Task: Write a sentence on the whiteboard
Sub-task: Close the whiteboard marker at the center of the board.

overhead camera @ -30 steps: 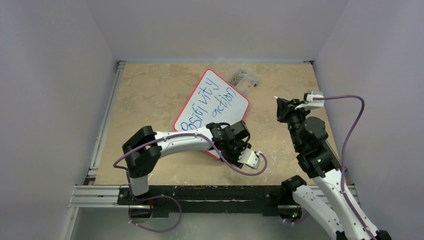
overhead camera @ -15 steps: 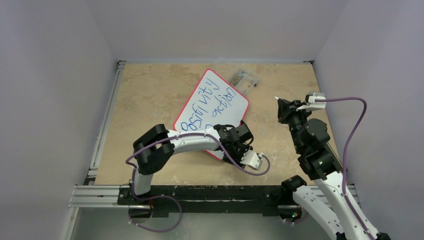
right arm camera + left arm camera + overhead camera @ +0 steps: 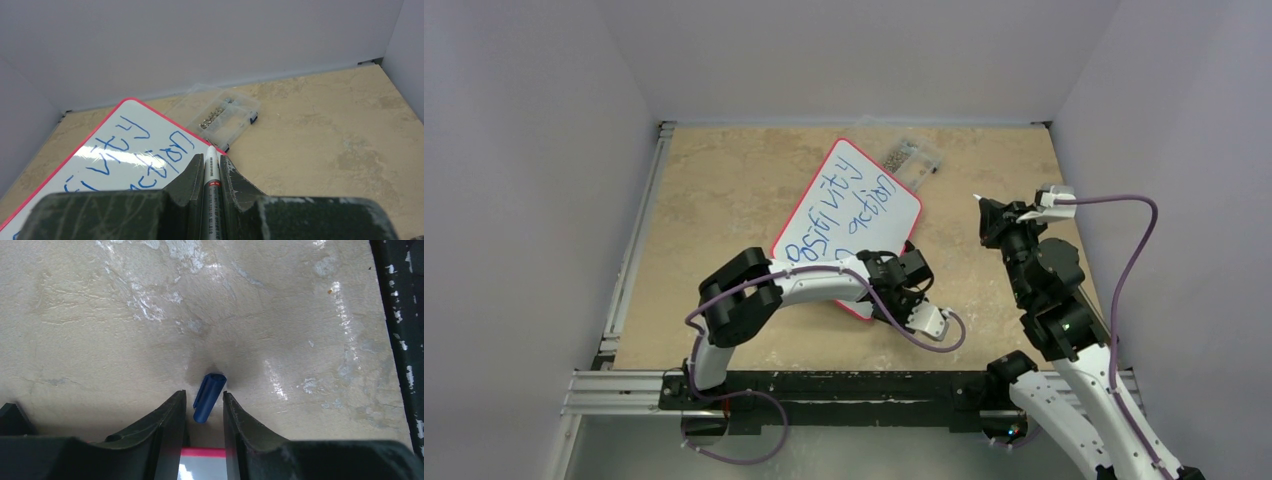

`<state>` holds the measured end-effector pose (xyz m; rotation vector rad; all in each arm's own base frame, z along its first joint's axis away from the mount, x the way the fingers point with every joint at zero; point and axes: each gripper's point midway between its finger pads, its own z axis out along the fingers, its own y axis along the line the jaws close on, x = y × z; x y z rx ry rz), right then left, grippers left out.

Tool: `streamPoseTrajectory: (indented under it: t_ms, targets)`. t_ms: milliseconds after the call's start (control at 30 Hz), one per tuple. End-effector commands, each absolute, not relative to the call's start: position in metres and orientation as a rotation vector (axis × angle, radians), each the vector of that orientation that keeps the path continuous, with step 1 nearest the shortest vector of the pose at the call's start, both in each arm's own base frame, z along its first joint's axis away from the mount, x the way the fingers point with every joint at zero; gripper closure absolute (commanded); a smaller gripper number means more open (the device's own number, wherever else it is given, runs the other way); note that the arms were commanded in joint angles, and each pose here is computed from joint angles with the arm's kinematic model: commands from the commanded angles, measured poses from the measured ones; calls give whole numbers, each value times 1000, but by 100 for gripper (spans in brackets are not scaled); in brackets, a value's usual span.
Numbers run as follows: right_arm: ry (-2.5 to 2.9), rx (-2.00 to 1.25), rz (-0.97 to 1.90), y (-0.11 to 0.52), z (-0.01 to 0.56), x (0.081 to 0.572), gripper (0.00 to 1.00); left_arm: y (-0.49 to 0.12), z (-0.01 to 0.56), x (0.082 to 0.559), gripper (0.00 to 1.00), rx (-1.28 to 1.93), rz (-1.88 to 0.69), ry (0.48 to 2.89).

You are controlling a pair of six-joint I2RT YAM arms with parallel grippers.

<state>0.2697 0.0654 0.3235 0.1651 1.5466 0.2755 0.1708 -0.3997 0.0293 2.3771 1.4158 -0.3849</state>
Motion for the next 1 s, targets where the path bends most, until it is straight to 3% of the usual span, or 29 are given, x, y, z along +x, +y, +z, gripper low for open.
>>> streamPoseTrajectory:
  t_ms: [0, 333, 533, 733, 967]
  targets:
    - [1501, 171, 294, 65, 343, 267, 100, -412, 29, 179, 69, 2367, -339, 1386]
    - [1503, 168, 286, 64, 342, 267, 100, -408, 16, 176, 66, 2368, -337, 1407]
    - [1504, 169, 289, 66, 342, 270, 100, -413, 18, 170, 100, 2361, -387, 1418]
    - [1487, 182, 272, 61, 352, 269, 100, -431, 49, 163, 100, 2242, -511, 1419]
    - [1391, 184, 259, 51, 380, 258, 100, -455, 129, 162, 100, 1933, -801, 1505]
